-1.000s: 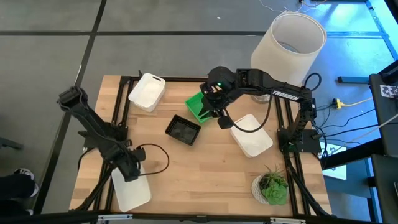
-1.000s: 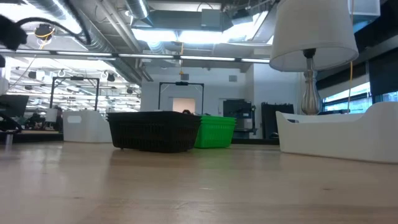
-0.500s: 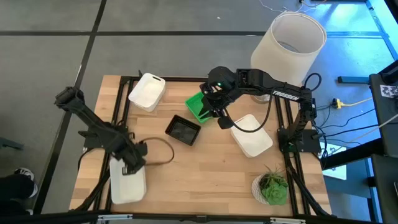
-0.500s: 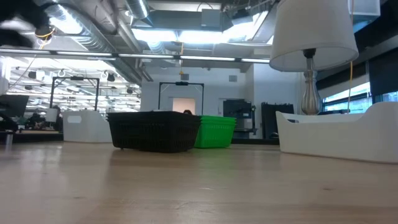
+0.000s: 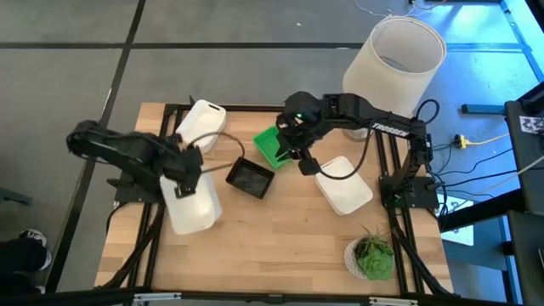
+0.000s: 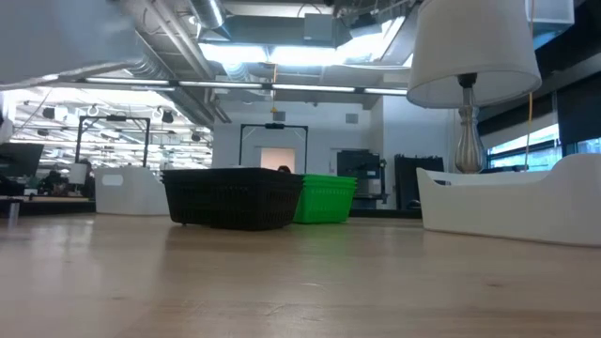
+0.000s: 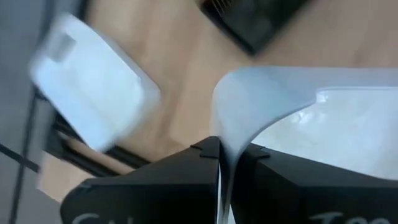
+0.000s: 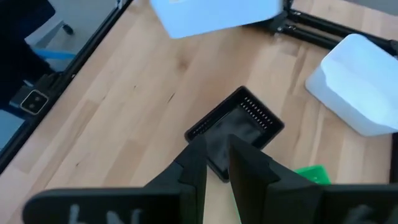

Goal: Stack baskets by color
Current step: Stack the bottom white bin on the top white bin

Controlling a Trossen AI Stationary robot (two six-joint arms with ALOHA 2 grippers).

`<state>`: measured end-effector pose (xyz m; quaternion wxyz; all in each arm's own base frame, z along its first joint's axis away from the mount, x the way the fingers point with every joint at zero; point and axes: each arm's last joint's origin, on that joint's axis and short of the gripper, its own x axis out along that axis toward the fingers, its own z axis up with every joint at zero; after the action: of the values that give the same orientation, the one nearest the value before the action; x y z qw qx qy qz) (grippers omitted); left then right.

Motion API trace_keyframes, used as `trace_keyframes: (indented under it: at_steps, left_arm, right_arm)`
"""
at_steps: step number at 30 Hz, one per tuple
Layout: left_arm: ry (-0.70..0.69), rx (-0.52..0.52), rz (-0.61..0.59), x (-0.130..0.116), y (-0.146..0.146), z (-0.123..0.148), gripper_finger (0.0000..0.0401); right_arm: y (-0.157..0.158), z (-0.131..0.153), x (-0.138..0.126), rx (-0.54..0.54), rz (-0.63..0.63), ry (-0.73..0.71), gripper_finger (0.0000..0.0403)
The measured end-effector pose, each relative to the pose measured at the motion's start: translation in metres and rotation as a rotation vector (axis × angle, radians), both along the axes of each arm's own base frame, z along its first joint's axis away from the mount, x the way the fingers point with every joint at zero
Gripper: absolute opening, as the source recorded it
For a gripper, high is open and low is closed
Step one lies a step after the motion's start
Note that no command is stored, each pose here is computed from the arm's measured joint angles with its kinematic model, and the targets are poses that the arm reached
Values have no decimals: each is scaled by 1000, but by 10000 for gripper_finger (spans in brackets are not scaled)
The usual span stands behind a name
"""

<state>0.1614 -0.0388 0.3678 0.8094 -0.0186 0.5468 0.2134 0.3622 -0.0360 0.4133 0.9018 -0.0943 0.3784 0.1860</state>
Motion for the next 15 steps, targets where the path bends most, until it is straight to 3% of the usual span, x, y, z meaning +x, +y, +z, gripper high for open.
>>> trace_keyframes:
  at_steps: [8,15]
  left_arm:
    - [-148,275,197,1,32,28,0]
    - [-87,484,322,-1,61,32,0]
  right_arm:
    - [-9,-11,11,-80,-52,5,62]
    - [-35,-47,31,-181,-184,70,62]
